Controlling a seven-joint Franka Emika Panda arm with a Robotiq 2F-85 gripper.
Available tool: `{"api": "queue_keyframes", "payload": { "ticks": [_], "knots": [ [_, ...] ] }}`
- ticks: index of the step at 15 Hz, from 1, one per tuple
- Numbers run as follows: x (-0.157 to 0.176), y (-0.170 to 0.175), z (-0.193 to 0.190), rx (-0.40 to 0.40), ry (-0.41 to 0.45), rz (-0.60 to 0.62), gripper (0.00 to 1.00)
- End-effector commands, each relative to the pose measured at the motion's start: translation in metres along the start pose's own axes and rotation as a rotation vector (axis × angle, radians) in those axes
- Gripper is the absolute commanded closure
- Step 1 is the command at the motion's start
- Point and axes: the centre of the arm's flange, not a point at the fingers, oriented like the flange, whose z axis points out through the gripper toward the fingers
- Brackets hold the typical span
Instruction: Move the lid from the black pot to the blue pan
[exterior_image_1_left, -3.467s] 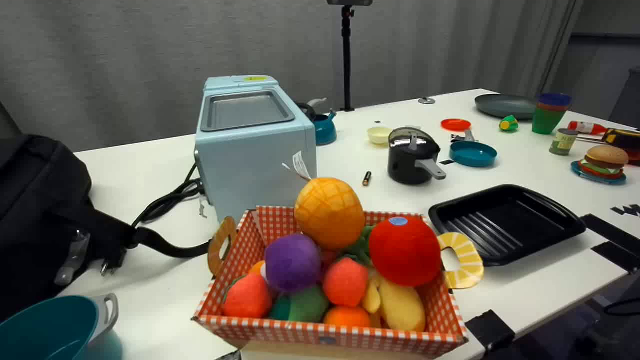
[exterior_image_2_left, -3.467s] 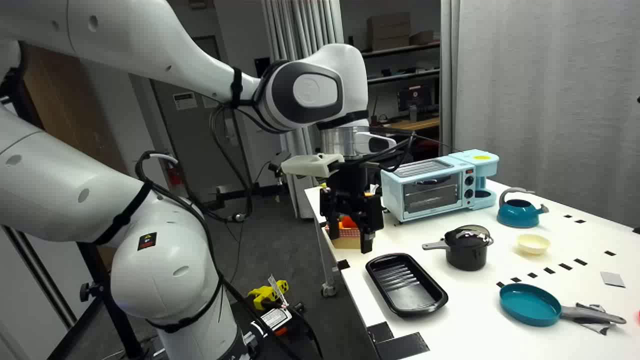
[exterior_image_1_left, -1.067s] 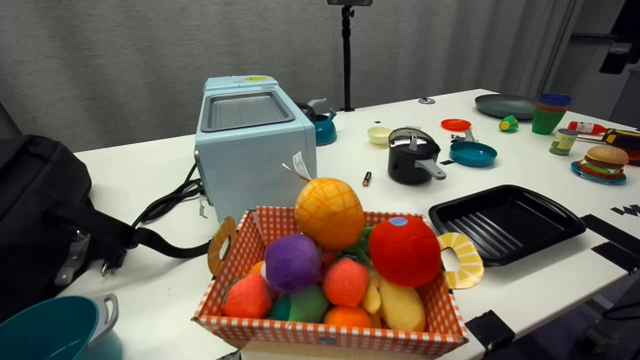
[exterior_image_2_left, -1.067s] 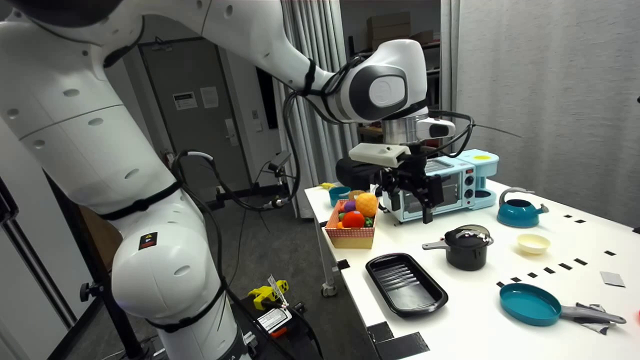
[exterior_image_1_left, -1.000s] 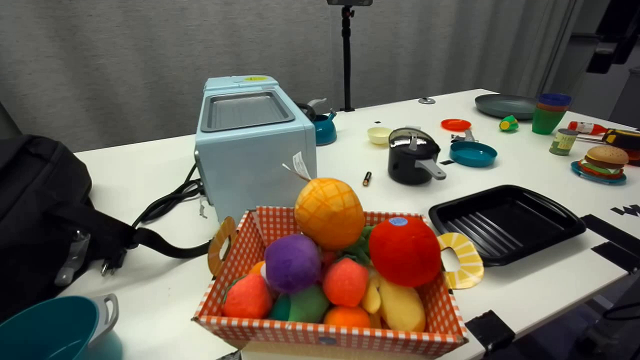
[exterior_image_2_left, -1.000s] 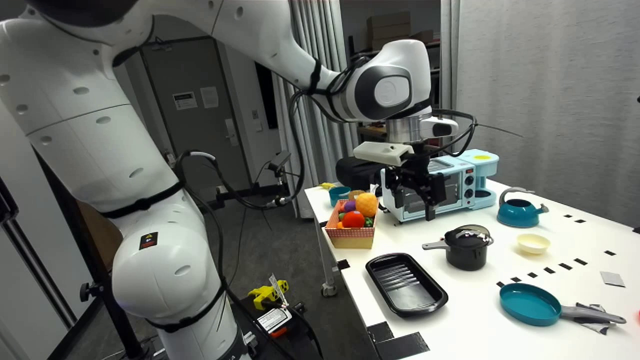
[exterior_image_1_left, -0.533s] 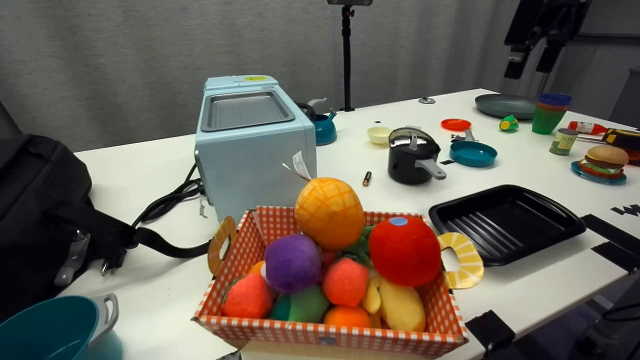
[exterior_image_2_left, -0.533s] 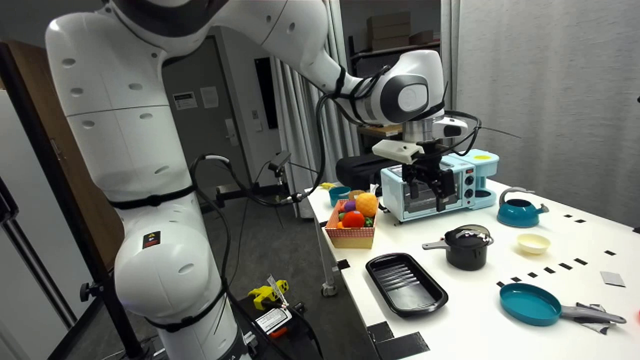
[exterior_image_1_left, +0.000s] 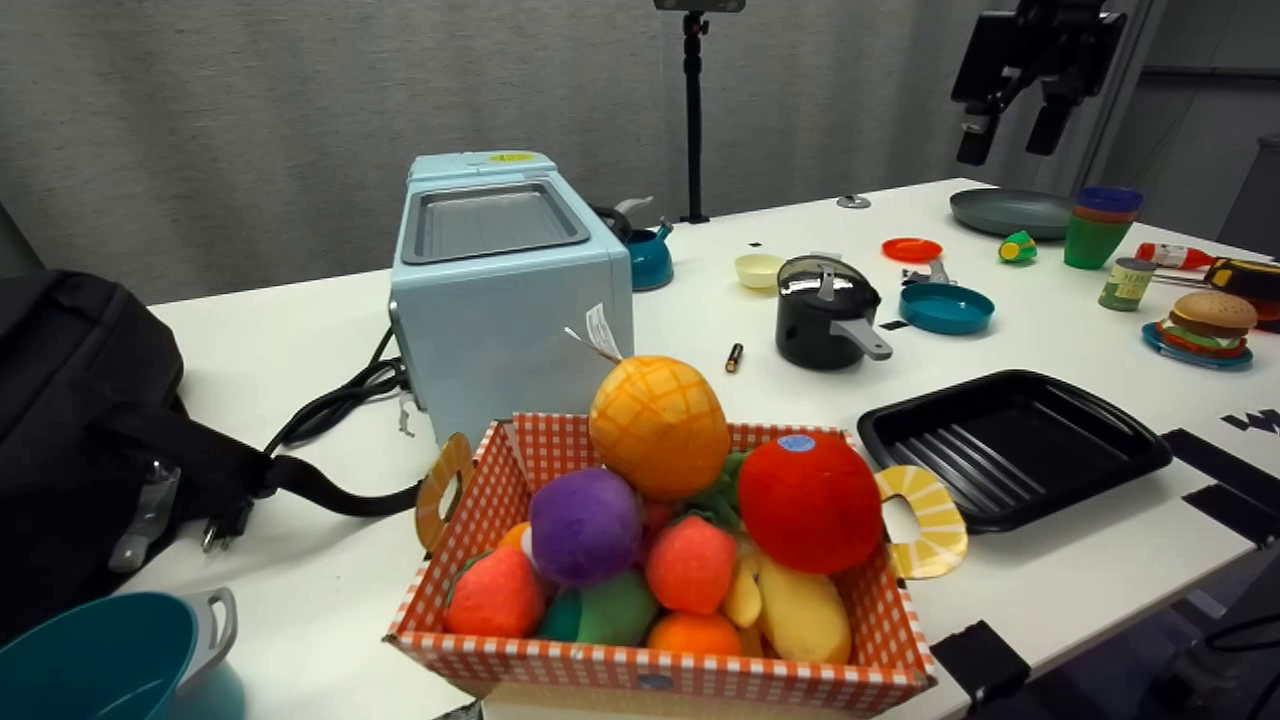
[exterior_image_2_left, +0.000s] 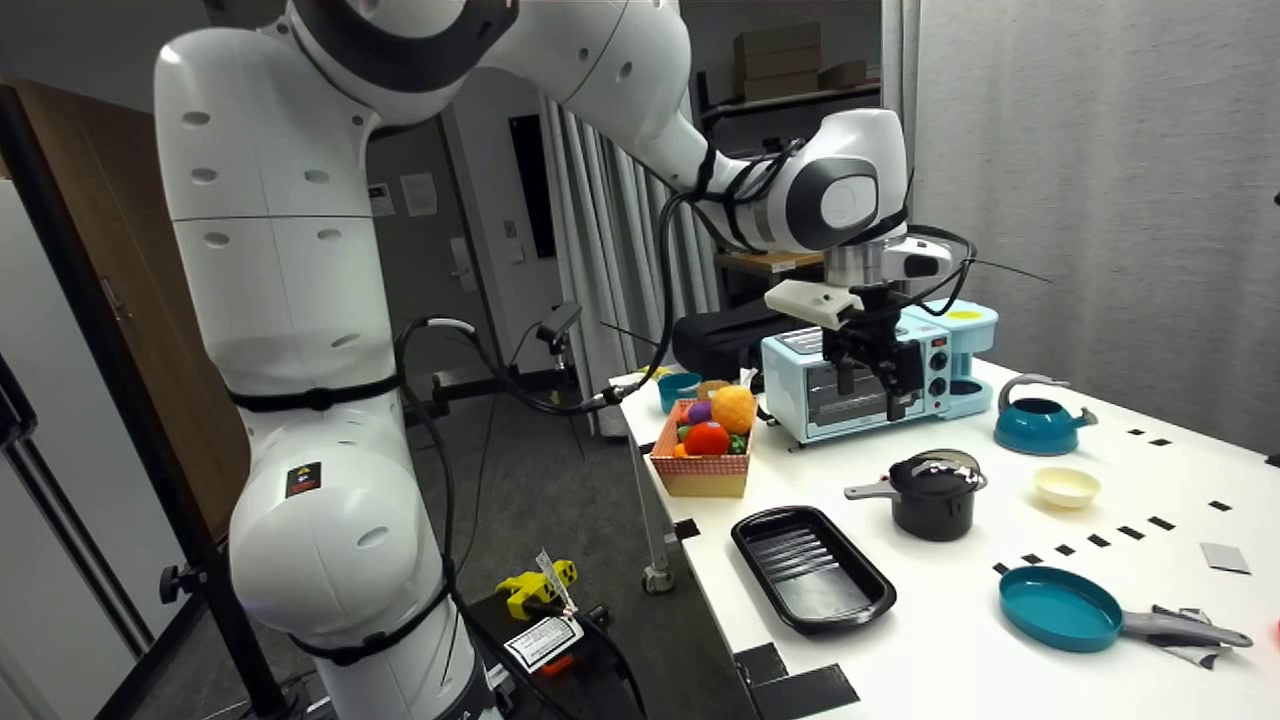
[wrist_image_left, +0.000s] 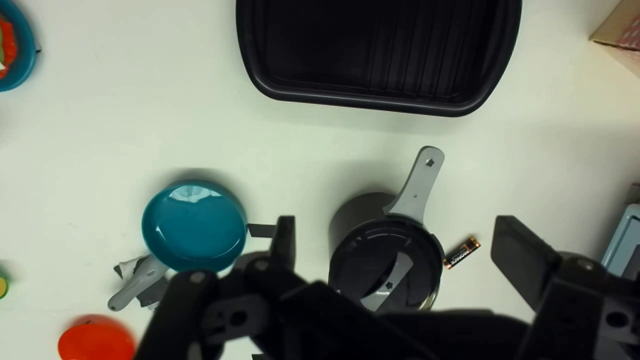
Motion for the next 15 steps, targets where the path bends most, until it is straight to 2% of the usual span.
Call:
{"api": "queue_keyframes", "payload": {
  "ticks": [1, 9, 15],
  "knots": [
    [0.0, 0.0, 0.0, 0.0, 0.0, 0.0, 0.0],
    [0.049, -0.014, 0.035, -0.004, -0.021, 0.071, 0.0],
    [0.085, -0.044, 0.073, -0.013, -0.013, 0.163, 0.0]
  ]
}}
